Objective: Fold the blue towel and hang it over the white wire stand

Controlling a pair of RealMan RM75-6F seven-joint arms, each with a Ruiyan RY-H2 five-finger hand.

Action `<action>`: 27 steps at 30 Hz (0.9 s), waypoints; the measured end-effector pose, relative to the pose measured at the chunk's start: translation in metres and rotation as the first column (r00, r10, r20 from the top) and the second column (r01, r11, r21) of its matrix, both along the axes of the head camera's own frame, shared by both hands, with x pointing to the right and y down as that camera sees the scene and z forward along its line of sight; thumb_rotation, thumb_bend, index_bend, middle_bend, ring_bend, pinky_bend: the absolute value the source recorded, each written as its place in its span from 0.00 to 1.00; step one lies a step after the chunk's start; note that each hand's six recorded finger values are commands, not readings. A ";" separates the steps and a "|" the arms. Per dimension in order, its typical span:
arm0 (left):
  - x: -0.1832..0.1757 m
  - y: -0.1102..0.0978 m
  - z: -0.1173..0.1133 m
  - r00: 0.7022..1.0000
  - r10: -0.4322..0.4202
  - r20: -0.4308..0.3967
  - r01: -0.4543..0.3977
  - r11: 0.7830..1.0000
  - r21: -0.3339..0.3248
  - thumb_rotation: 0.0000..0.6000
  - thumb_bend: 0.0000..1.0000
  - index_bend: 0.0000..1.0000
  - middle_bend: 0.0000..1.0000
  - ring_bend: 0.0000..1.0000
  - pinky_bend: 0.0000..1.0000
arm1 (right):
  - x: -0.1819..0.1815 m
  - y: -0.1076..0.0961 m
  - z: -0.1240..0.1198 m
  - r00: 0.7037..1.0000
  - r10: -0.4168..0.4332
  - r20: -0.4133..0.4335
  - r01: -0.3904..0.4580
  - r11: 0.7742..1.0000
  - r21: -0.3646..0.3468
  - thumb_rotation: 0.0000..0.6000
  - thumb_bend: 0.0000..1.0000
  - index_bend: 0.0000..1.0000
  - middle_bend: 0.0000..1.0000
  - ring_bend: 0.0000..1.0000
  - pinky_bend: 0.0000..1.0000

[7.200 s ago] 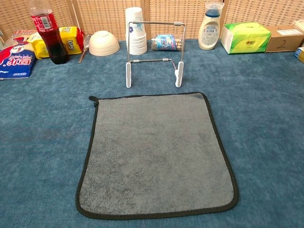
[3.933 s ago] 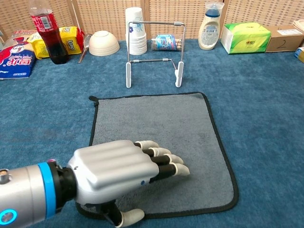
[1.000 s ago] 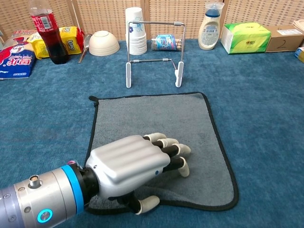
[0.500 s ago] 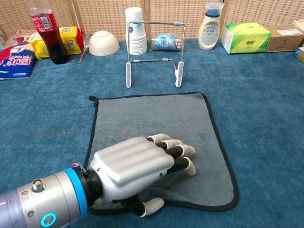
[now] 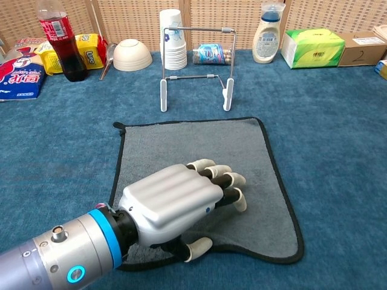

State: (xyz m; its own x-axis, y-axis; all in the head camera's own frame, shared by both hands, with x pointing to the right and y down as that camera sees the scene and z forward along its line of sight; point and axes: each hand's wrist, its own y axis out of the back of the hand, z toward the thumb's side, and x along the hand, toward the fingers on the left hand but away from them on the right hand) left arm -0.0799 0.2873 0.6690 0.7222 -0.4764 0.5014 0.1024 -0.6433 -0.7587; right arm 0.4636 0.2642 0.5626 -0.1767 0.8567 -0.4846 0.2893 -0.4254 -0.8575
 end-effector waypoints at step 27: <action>0.000 0.012 -0.003 1.000 0.019 -0.020 -0.020 0.997 -0.073 1.00 0.20 0.24 0.09 0.00 0.00 | 0.000 0.002 0.000 1.000 0.001 0.001 -0.001 1.000 -0.004 1.00 0.36 0.08 0.11 0.03 0.00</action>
State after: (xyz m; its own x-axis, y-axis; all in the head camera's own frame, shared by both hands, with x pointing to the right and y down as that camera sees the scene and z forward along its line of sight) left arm -0.0799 0.2993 0.6661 0.7411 -0.4246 0.5201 0.1010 -0.6953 -0.7116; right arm 0.4636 0.2661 0.5623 -0.1769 0.8547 -0.4880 0.2907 -0.4284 -0.8556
